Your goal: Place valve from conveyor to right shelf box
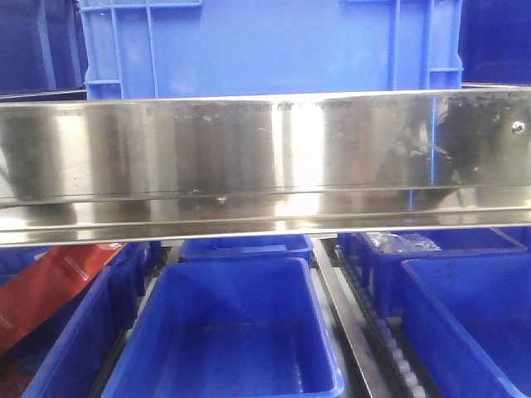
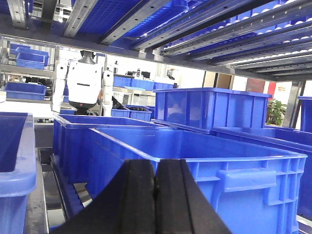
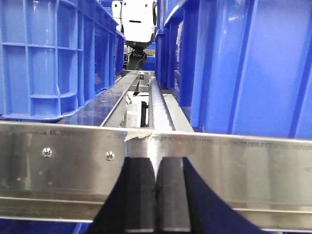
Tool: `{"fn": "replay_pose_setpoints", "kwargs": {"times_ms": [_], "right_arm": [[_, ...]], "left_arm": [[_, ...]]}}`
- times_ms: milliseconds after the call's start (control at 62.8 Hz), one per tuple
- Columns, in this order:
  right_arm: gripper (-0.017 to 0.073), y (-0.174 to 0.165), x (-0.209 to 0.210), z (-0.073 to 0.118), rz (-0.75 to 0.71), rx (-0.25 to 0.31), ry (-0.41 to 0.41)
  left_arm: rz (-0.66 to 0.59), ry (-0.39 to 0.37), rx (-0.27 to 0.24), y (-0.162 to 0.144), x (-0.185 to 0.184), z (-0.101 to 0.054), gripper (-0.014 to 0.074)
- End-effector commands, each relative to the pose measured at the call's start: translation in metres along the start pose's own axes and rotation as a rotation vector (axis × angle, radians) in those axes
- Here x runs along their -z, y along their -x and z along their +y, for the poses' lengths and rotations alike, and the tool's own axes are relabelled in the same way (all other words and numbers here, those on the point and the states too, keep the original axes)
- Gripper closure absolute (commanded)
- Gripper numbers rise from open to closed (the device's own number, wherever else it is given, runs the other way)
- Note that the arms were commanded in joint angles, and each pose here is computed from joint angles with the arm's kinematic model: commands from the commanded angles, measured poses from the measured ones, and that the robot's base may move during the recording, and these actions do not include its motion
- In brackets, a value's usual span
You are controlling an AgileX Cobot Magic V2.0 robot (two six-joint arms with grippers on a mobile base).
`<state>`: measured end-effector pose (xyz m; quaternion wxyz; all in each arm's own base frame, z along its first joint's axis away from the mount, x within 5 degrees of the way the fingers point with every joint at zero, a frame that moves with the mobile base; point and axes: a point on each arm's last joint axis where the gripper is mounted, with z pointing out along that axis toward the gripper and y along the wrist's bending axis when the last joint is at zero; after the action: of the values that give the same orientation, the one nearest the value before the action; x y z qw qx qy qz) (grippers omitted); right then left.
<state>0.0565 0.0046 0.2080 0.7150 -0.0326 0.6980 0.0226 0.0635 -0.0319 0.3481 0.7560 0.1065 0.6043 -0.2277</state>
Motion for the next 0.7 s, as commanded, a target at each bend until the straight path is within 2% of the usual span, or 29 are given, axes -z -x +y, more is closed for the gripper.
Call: {"fn": "replay_pose_setpoints", "kwargs": {"times_ms": [0,414,494,605,685], "right_arm": [[0.0725,0.001,0.000,0.000,-0.019,0.009,-0.007],[0.0725,0.001,0.000,0.000,-0.019,0.009,-0.007],[0.0725,0.001,0.000,0.000,-0.019,0.009,-0.007],[0.0725,0.001,0.000,0.000,-0.019,0.009,-0.007],[0.0725,0.001,0.000,0.000,-0.019,0.009,-0.007]], "left_arm": [[-0.020,0.008,0.010,0.002,0.001,0.001,0.0705],[-0.019,0.014,0.009,-0.001,0.001,0.002,0.0705],[-0.037,0.050,-0.051,-0.011,0.001,0.006,0.0705],[0.004,0.128,-0.230,-0.035,0.009,0.014,0.0705],[0.036,0.183,-0.277,-0.052,0.019,0.019,0.0705]]}}
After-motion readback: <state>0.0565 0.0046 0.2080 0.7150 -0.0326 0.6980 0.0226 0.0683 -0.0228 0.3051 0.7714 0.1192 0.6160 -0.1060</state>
